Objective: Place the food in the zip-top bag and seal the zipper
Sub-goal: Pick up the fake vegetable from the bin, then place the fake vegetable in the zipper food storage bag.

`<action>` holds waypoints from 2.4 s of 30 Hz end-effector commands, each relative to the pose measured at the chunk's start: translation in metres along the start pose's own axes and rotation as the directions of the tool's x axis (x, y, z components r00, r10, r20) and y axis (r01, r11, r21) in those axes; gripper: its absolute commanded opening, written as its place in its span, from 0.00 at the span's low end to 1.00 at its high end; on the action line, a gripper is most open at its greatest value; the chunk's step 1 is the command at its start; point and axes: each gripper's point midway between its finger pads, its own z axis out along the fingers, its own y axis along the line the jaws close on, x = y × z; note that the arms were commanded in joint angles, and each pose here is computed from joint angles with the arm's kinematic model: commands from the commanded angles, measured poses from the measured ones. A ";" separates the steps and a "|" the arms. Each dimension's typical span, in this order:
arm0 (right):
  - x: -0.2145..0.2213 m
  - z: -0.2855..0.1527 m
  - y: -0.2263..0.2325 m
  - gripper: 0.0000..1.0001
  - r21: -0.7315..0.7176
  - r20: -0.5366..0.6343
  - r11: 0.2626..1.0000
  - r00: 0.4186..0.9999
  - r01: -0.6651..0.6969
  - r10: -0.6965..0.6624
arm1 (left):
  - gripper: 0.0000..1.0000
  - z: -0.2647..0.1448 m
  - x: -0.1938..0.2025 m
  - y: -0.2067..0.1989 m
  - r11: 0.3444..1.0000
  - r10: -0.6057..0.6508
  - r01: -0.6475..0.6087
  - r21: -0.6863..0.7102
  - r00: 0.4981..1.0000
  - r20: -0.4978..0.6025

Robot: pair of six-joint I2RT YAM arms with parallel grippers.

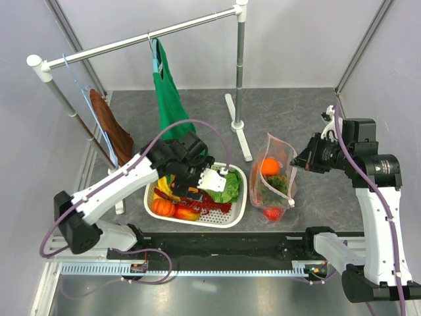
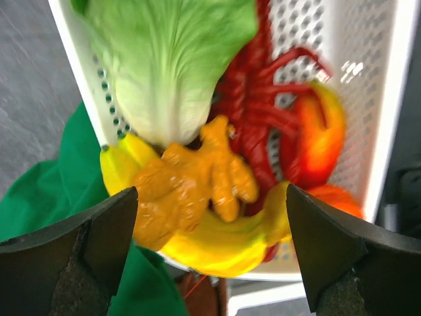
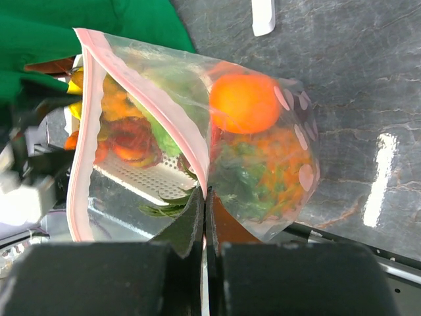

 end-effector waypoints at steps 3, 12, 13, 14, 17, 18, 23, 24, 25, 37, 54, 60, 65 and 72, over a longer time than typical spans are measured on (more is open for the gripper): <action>-0.001 -0.001 0.005 0.00 -0.033 0.021 0.999 1.000 0.007 -0.007 | 0.97 0.011 0.022 0.048 0.995 0.100 -0.096 0.040 0.990 -0.100; -0.001 -0.001 0.006 0.00 -0.039 0.016 0.999 1.000 0.009 -0.009 | 0.93 0.019 0.058 0.059 0.989 0.078 -0.056 0.135 0.983 -0.168; -0.001 -0.002 0.006 0.00 -0.040 0.018 0.999 1.000 0.011 -0.011 | 0.91 0.018 0.062 0.057 0.988 0.071 -0.046 0.145 0.983 -0.171; 0.000 -0.002 0.007 0.00 -0.041 0.019 0.999 1.000 0.015 -0.014 | 0.90 0.018 0.062 0.053 0.986 0.070 -0.043 0.159 0.983 -0.167; 0.001 -0.003 0.007 0.00 -0.045 0.019 0.999 1.000 0.019 -0.018 | 0.85 0.015 0.058 0.046 0.984 0.061 -0.034 0.173 0.987 -0.151; 0.000 -0.002 0.008 0.00 -0.047 0.018 0.999 1.000 0.020 -0.019 | 0.81 0.014 0.059 0.042 0.982 0.054 -0.025 0.187 0.987 -0.153; 0.000 -0.002 0.008 0.00 -0.051 0.018 0.999 1.000 0.019 -0.018 | 0.71 0.005 0.059 0.031 0.979 0.042 -0.009 0.204 0.987 -0.157; -0.001 -0.002 0.008 0.00 -0.052 0.021 0.998 1.000 0.018 -0.017 | 0.70 0.004 0.057 0.031 0.980 0.038 -0.008 0.201 0.989 -0.145; 0.000 -0.002 0.008 0.00 -0.053 0.021 0.998 1.000 0.020 -0.019 | 0.69 0.003 0.056 0.030 0.980 0.040 -0.011 0.197 0.989 -0.143; 0.000 -0.002 0.009 0.00 -0.055 0.021 0.998 1.000 0.016 -0.015 | 0.47 -0.006 0.033 0.021 0.984 0.051 -0.035 0.176 0.995 -0.091; 0.001 -0.001 0.008 0.00 -0.055 0.016 0.998 1.000 0.017 -0.016 | 0.06 -0.042 -0.039 -0.025 0.977 0.037 -0.049 0.210 0.997 0.061; 0.005 0.001 0.007 0.00 -0.060 0.007 0.998 1.000 0.012 -0.012 | 0.02 -0.089 -0.097 -0.033 0.980 0.034 -0.076 0.181 0.973 0.227; 0.009 0.002 0.009 0.00 -0.083 -0.007 0.996 1.000 0.018 -0.019 | 0.02 -0.146 -0.165 -0.028 0.982 0.131 -0.179 0.063 0.878 0.461; 0.016 0.005 0.013 0.00 -0.129 -0.043 0.991 0.999 0.028 -0.034 | 0.02 -0.216 -0.238 -0.007 0.896 0.443 -0.326 -0.302 0.602 0.664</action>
